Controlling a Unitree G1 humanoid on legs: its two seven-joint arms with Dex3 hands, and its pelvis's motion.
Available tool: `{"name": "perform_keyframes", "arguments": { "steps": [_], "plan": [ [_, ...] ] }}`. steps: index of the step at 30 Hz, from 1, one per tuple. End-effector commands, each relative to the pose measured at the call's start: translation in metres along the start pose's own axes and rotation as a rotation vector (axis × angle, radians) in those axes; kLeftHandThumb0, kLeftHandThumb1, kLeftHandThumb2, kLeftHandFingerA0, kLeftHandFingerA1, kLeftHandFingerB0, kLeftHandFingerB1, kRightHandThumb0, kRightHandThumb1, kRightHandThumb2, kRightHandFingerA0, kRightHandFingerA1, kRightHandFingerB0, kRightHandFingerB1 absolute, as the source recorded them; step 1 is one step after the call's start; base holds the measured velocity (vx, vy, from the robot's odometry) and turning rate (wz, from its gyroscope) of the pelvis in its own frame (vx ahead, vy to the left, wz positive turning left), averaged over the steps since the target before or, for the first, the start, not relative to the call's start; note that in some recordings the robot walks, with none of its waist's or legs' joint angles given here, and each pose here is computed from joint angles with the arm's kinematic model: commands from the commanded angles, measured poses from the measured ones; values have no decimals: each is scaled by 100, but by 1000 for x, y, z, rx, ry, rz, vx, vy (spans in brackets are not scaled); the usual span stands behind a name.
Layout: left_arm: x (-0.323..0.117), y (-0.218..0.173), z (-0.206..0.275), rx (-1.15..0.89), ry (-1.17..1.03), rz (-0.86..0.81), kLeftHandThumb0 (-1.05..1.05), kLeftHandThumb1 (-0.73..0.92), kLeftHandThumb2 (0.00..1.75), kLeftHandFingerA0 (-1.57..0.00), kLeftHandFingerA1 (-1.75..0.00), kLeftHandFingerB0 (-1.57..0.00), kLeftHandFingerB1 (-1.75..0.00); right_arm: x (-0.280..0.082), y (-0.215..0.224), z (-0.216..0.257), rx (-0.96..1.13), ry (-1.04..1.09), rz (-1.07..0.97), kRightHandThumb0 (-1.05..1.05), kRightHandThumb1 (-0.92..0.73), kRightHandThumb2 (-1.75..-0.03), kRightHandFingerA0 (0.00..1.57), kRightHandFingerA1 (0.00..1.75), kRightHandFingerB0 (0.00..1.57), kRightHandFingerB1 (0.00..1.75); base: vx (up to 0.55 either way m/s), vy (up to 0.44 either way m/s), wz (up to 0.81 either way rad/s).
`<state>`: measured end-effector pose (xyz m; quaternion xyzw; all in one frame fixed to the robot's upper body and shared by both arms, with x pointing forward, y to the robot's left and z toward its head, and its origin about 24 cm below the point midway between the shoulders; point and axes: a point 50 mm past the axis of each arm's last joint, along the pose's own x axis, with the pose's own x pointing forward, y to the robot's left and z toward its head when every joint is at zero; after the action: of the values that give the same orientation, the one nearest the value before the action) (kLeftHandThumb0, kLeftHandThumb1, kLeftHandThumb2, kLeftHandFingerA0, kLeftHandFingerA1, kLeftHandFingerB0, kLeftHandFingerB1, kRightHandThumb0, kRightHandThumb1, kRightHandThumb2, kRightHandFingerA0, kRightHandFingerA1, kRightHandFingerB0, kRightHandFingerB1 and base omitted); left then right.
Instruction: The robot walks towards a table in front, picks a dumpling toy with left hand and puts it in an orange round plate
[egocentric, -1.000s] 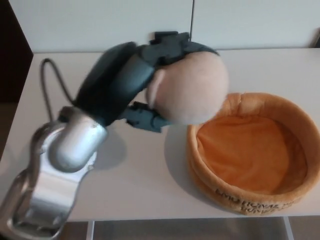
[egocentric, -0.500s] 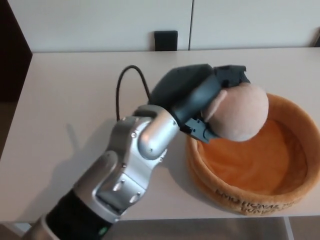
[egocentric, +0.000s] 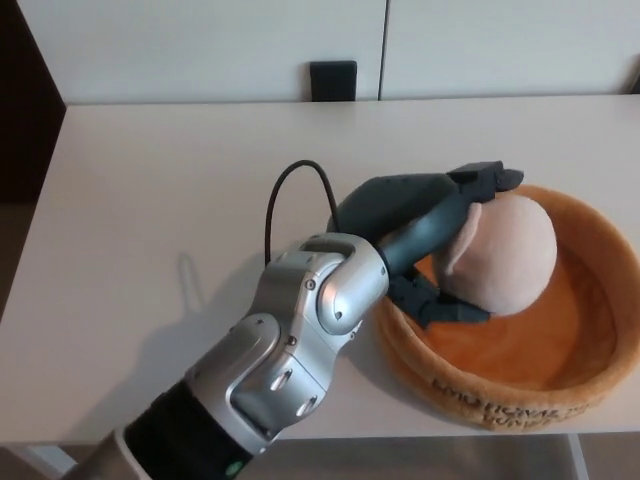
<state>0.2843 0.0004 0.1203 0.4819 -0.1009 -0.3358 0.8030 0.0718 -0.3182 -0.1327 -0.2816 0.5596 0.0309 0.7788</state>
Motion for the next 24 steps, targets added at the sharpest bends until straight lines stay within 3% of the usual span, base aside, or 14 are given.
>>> {"name": "perform_keyframes", "arguments": {
  "steps": [1, 4, 16, 17, 18, 23, 24],
  "plan": [
    [-7, 4, -4, 77, 69, -147, -87, 48, 91, 0, -1, 0, 0, 0, -1, 0, 17, 11, 6, -33, -71, -60, 57, 43, 30, 31, 0, 0, 0],
    [-9, 9, -3, 108, 69, -162, -74, 43, 85, 0, 0, 0, -5, 1, -3, 4, 19, 9, 8, -33, -70, -60, 55, 42, 28, 30, 0, 0, 0],
    [-13, 8, -7, 132, 72, -200, -73, 41, 87, 0, 0, 0, -3, 1, -2, 2, -1, 18, 6, -33, -69, -61, 56, 46, 28, 30, 0, 0, 0],
    [-13, 9, -9, 137, 80, -207, -100, 43, 70, 0, -3, 0, 0, 1, -1, 2, 0, 14, 5, -33, -69, -62, 57, 51, 27, 31, 0, 0, 0],
    [-13, 10, -9, 142, 86, -211, -77, 41, 89, 0, 0, 0, -3, 1, -1, 3, 2, 13, 4, -31, -68, -61, 57, 70, 27, 30, 0, 0, 0],
    [-13, 13, -9, 137, 90, -207, -79, 41, 90, 0, 0, 0, -1, 1, -3, 5, 23, -1, 4, -31, -66, -60, 57, 78, 27, 30, 0, 0, 0],
    [-13, 13, -10, 130, 97, -207, -83, 43, 91, 0, 0, 0, 0, 2, -2, 6, 13, 1, 1, -31, -65, -60, 57, 88, 27, 30, 0, 0, 0]
  ]
}}
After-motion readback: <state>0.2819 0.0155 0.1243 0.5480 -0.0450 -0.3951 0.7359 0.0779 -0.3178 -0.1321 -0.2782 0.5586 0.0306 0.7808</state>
